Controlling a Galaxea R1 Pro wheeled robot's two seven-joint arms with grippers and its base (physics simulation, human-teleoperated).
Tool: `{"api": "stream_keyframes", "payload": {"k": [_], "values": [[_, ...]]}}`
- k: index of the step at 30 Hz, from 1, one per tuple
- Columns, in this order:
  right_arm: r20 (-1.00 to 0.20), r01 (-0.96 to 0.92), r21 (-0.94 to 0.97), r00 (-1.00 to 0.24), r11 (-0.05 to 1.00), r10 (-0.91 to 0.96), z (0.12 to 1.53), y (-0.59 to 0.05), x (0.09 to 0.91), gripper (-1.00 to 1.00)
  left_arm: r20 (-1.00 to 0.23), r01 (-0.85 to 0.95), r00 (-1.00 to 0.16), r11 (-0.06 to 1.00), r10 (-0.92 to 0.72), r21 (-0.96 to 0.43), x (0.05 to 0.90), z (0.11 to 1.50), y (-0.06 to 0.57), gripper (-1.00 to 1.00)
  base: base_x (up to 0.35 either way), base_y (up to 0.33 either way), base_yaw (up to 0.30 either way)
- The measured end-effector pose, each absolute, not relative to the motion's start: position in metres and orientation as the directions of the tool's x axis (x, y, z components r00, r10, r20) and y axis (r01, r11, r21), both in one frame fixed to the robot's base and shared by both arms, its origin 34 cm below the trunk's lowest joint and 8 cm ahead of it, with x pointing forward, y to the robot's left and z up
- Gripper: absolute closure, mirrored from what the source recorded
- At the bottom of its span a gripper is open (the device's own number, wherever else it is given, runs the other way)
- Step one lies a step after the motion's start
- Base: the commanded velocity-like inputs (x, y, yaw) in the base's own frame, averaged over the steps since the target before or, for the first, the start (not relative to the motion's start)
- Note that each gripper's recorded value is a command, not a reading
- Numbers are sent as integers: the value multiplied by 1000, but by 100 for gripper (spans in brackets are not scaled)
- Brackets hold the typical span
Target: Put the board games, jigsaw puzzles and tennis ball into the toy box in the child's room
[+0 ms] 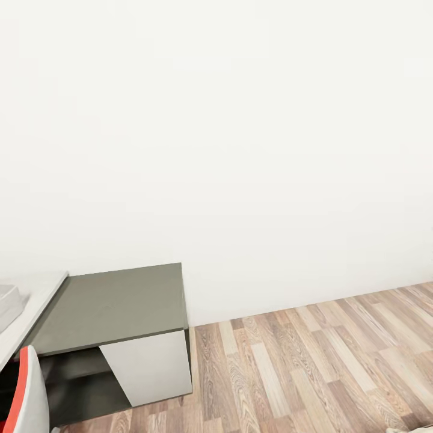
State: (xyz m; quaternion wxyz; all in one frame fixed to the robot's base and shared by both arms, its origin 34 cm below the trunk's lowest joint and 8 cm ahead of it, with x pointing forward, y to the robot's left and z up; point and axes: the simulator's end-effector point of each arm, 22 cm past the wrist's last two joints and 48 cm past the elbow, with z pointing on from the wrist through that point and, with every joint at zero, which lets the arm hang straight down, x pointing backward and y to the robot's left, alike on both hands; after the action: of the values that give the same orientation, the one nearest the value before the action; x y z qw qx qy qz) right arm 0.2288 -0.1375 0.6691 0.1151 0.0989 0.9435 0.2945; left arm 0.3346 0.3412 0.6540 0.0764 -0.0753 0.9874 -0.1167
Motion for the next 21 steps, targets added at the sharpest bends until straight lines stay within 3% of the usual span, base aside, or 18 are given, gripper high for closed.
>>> {"api": "stream_keyframes", "payload": {"k": [4, 10, 15, 21], "values": [[-113, 169, 469, -962, 867, 248, 646, -164, 177, -100, -136, -147, -979, 987, -154, -56, 281, 634, 366, -100, 0, 0, 0], [-119, 209, 247, -963, 946, 244, 627, -217, 144, -100, -101, -136, -987, 984, -125, 113, 201, 624, 379, -100, 0, 0, 0], [-141, 229, 26, -963, 973, 231, 622, -271, 110, -100, -101, -103, -991, 974, -84, 203, 166, 625, 387, -100, 0, 0, 0], [-143, 234, -35, -963, 972, 227, 624, -285, 100, -100, -71, -89, -995, 971, -75, 222, 138, 626, 382, -100, 0, 0, 0]]}}
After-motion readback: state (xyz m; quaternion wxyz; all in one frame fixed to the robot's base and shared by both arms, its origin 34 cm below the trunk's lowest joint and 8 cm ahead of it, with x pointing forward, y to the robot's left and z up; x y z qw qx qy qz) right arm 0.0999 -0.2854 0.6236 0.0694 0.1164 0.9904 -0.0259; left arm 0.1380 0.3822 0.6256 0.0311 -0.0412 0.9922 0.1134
